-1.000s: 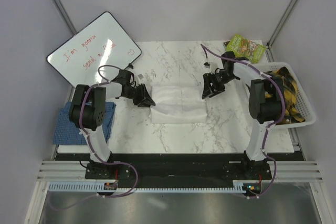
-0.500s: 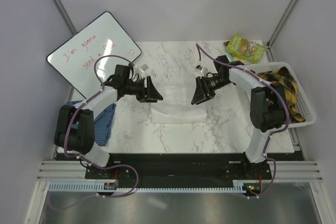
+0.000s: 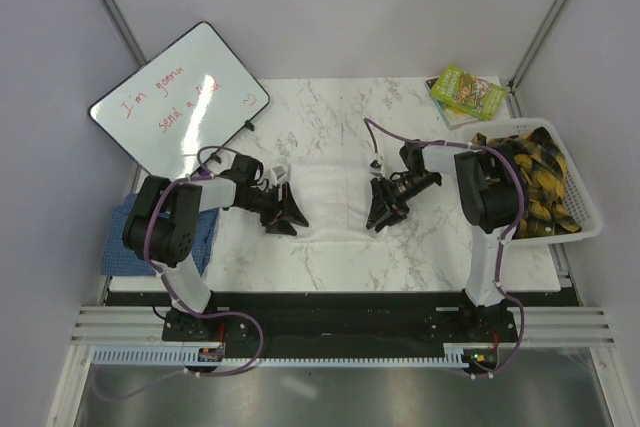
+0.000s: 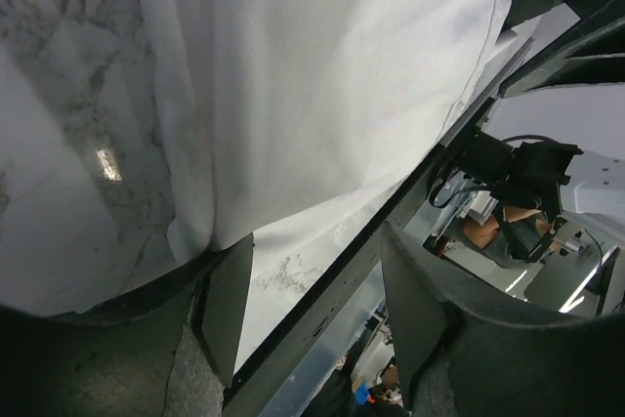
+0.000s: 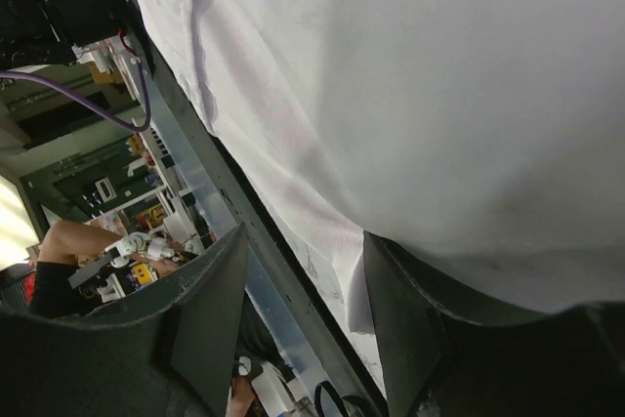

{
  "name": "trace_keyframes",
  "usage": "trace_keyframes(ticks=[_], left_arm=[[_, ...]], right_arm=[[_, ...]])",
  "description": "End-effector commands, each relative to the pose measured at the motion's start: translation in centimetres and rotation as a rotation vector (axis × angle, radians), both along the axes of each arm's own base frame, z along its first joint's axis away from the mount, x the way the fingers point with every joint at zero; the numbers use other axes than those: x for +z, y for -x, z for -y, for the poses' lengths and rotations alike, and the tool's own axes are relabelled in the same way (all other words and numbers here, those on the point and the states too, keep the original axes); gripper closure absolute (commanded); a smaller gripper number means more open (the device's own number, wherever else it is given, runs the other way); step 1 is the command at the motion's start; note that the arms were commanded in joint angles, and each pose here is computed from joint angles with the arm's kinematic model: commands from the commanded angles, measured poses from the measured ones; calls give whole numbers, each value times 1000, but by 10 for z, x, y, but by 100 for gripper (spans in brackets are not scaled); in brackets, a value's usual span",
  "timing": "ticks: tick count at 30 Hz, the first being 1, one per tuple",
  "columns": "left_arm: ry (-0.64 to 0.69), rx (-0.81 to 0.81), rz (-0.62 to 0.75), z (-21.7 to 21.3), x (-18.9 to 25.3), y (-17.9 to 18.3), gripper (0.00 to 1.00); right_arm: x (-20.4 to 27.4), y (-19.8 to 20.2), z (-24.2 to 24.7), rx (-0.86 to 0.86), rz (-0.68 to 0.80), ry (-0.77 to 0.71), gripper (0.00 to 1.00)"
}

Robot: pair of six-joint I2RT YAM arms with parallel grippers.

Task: Fold and stack the long sleeve shirts
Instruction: Fold the shirt

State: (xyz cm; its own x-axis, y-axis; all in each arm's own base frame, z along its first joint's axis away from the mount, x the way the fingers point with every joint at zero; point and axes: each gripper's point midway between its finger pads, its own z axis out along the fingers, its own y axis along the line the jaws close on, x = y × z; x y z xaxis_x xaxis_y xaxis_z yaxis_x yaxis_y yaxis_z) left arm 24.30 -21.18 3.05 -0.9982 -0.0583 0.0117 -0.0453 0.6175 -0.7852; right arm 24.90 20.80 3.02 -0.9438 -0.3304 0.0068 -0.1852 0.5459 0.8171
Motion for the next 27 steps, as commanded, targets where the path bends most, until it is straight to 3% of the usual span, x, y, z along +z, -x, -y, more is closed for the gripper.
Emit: trace_keyframes(ticks=[1, 7, 11, 18, 24, 27], left_arm=[[-22, -7, 68, -6, -1, -16, 38], [251, -169, 388, 12, 99, 3, 38], [290, -219, 491, 34, 126, 7, 38], [263, -146, 315, 79, 81, -6, 44], [119, -39, 120, 64, 5, -17, 52], [68, -7, 84, 48, -12, -15, 52]], right_arm=[[-5, -5, 12, 24, 64, 39, 41], [84, -10, -1, 69, 237, -123, 40], [103, 4, -20, 130, 288, -186, 41], [67, 22, -48, 148, 159, -242, 51], [15, 29, -41, 131, 30, -186, 55], [-2, 33, -23, 96, -17, -150, 58]])
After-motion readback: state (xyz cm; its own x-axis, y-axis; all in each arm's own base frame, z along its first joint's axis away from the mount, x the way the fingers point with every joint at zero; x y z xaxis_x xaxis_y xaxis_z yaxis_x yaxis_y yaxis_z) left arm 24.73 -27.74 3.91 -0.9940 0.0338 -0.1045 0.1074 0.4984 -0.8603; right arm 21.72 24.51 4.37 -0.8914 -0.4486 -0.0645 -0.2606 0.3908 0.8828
